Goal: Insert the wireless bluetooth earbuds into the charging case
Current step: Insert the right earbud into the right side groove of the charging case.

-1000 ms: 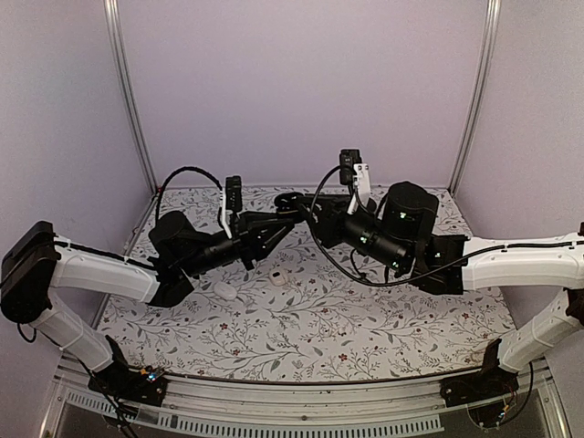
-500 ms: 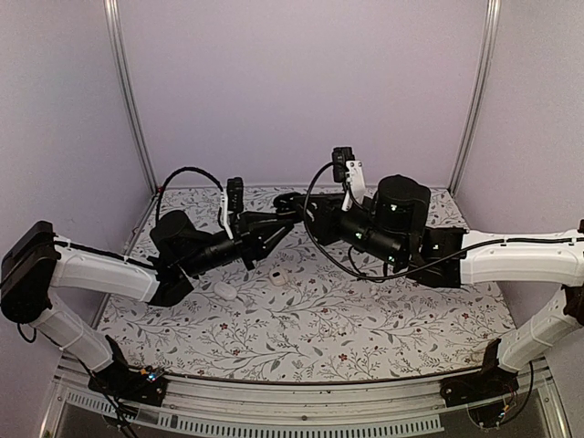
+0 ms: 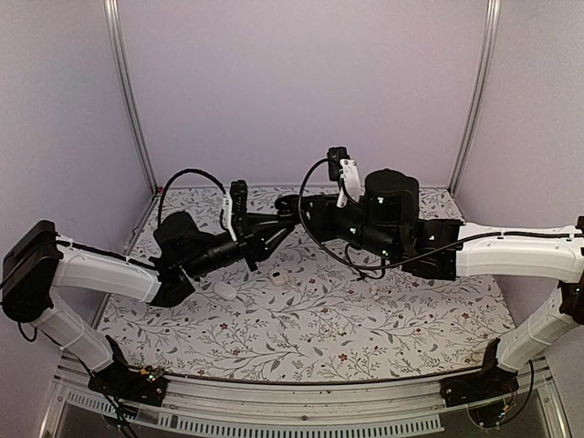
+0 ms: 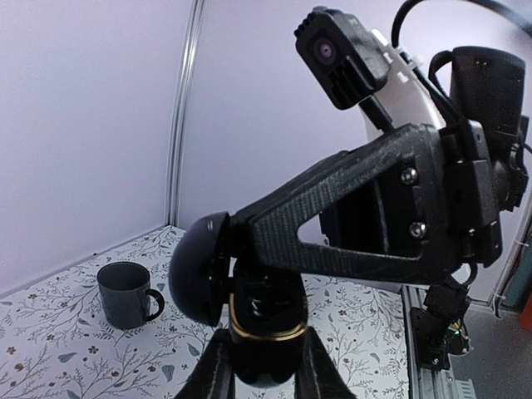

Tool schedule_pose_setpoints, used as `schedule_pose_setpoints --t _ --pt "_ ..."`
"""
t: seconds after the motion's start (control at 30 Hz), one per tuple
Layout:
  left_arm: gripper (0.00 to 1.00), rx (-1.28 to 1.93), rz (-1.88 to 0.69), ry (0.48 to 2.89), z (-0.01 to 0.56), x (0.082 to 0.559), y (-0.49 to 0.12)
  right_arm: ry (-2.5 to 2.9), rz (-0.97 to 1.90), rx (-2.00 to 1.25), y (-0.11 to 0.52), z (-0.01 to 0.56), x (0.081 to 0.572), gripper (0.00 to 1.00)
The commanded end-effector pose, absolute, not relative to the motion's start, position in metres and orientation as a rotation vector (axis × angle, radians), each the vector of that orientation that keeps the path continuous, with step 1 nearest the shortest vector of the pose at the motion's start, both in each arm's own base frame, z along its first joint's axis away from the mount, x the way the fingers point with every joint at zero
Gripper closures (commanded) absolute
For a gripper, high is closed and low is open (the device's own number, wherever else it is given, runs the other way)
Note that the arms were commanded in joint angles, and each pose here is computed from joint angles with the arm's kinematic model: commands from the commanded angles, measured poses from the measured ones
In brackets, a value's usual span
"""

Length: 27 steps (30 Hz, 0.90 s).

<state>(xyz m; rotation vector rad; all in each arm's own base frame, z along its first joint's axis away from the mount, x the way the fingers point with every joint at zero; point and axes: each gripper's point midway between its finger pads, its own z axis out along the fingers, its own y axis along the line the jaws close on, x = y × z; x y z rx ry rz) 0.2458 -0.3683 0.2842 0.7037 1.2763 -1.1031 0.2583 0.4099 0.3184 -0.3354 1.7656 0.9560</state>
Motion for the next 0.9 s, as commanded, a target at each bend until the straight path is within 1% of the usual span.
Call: schedule_pose_setpoints --t 0.0,0.07,0.2,0.27,0.33,0.6,0.87 --pt "1.0 0.699 -1.092 1.253 0.286 0.245 -0.374 1.869 0.999 -0.373 0.425 0.3 0.246 0.71" --pt "1.0 0.69 -1.09 1.263 0.282 0.245 -0.374 1.893 0.991 -0.368 0.423 0.296 0.245 0.68" --pt "1.0 0.675 -1.085 1.277 0.276 0.246 -0.373 1.933 0.995 -0.337 0.421 0.293 0.245 0.63" --pt "1.0 0.667 -1.085 1.28 0.274 0.246 -0.372 1.956 0.988 -0.317 0.419 0.292 0.246 0.62" --pt "1.0 0.66 -1.083 1.283 0.273 0.246 -0.371 1.981 0.978 -0.3 0.417 0.287 0.246 0.59" --pt "1.0 0.631 -1.109 1.282 0.269 0.248 -0.371 2.062 0.98 -0.184 0.405 0.288 0.257 0.56" --pt "1.0 0.624 -1.118 1.285 0.266 0.248 -0.371 2.057 0.975 -0.163 0.4 0.297 0.26 0.39"
